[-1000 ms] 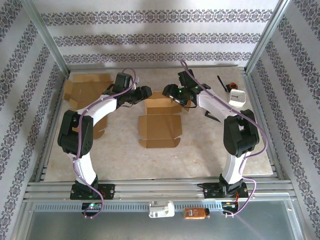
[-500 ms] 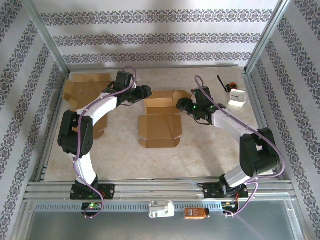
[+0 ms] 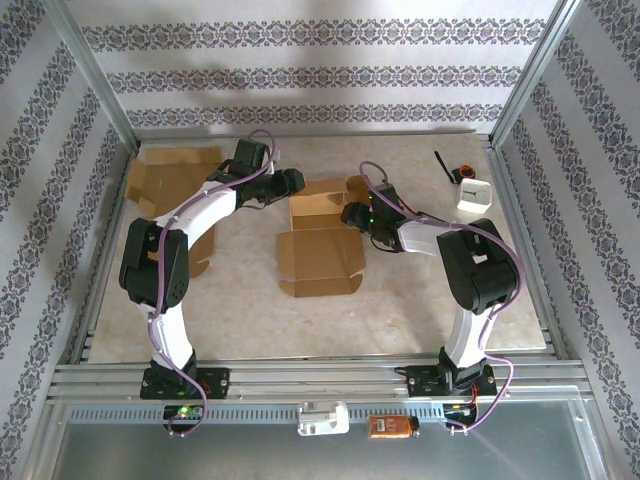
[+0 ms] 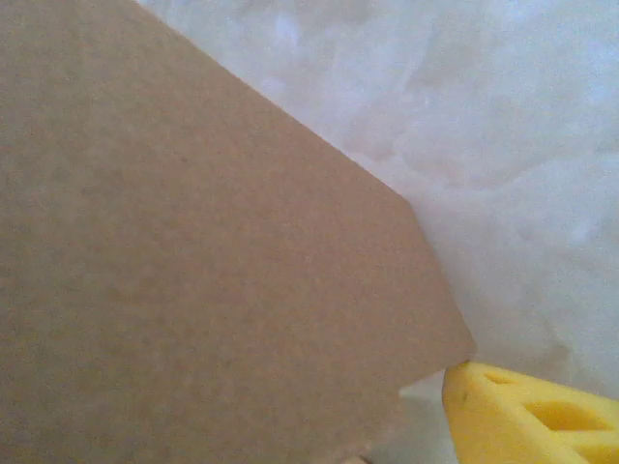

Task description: Fold the paper box

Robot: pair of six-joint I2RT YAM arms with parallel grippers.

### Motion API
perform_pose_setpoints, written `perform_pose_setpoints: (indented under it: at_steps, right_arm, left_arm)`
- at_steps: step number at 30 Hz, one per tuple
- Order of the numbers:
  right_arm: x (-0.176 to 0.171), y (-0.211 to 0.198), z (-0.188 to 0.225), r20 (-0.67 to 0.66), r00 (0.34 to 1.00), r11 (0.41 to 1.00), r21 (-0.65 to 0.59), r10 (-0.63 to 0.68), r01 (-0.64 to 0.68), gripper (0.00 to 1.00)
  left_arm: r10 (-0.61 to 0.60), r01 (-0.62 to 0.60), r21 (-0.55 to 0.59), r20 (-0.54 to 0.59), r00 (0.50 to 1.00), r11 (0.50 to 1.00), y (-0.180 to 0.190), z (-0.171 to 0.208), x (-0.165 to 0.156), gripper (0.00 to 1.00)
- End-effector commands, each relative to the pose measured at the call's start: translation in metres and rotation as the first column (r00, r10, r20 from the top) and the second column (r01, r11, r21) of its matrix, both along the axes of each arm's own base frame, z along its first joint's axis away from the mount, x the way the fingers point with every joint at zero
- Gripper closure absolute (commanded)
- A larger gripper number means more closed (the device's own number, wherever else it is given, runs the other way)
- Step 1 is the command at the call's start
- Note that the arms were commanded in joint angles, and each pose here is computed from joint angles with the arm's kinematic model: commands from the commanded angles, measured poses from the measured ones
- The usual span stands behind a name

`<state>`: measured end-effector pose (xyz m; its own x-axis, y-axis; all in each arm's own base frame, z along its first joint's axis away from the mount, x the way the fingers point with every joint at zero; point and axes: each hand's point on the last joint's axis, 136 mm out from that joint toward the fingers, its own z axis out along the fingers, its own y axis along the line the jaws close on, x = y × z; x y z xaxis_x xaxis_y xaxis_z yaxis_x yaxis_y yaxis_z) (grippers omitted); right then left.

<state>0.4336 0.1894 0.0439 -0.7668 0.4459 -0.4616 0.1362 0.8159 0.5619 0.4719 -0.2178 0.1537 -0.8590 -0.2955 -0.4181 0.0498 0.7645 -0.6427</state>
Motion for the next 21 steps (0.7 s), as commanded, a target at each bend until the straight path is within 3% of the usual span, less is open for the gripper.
perform_pose_setpoints:
  at_steps: [1, 11, 21]
  right_arm:
    - [0.022, 0.005, 0.009, 0.097, 0.995, 0.999, 0.022, -0.028, 0.026, 0.31]
    - [-0.019, -0.038, 0.032, 0.159, 0.981, 0.991, -0.051, -0.112, 0.122, 0.27]
    - [-0.034, 0.012, 0.043, 0.204, 0.979, 0.997, -0.080, 0.022, -0.006, 0.31]
  left_arm:
    - [-0.017, 0.025, 0.077, -0.099, 0.995, 0.997, 0.004, -0.032, -0.013, 0.38]
    - [-0.010, 0.019, 0.085, -0.108, 0.994, 0.996, 0.003, -0.036, -0.010, 0.38]
    - [-0.006, 0.016, 0.086, -0.112, 0.994, 0.996, 0.003, -0.036, -0.008, 0.39]
